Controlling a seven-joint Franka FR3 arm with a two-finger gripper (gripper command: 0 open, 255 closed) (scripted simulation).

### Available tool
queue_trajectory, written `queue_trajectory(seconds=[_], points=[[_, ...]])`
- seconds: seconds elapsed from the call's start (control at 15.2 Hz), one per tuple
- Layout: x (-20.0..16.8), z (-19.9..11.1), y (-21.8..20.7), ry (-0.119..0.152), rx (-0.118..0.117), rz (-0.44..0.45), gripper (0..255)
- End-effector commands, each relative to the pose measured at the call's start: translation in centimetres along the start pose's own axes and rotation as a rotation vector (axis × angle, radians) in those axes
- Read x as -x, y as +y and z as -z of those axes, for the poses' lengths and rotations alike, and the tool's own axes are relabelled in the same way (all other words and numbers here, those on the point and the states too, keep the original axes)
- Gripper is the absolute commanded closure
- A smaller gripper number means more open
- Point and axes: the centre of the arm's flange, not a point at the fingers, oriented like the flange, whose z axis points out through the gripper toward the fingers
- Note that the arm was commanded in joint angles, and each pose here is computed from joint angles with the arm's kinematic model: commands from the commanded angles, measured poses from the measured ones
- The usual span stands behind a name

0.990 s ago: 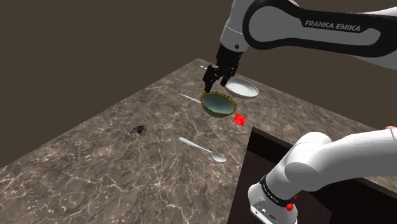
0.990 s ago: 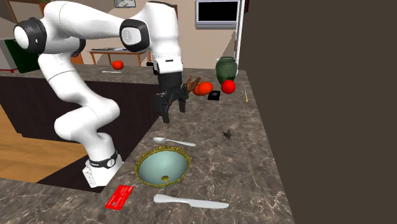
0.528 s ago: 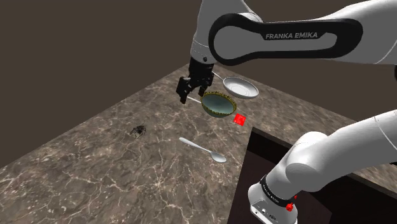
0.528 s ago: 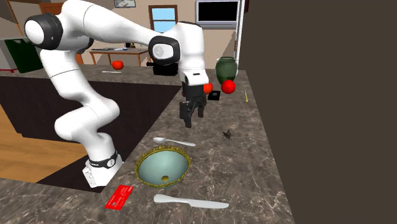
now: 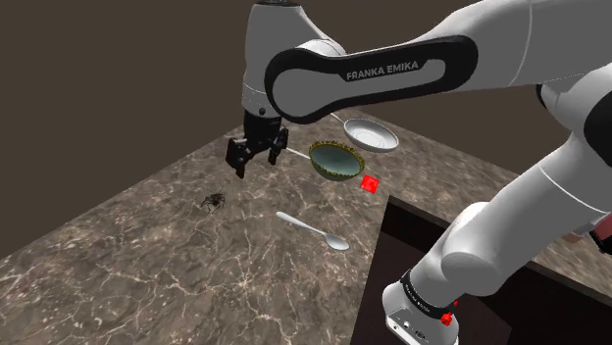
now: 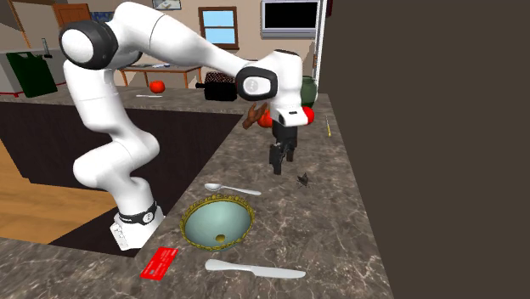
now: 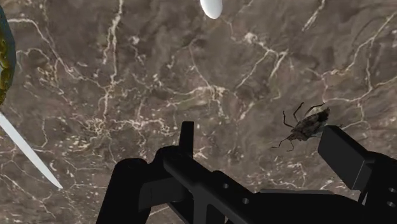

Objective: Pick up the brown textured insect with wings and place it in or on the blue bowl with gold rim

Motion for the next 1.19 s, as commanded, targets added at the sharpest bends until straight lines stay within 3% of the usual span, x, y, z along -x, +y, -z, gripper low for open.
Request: queue_trajectory(seconds=[0.0,0.46,1.12], points=[[-1.1,-1.4,-2.2,-0.008,-0.002,0.002,0],[-4.2,-5.6,-9.1,-0.035,-0.003,0.012,0],[-4.0,-9.6,-9.1,-0.035,-0.003,0.012,0]])
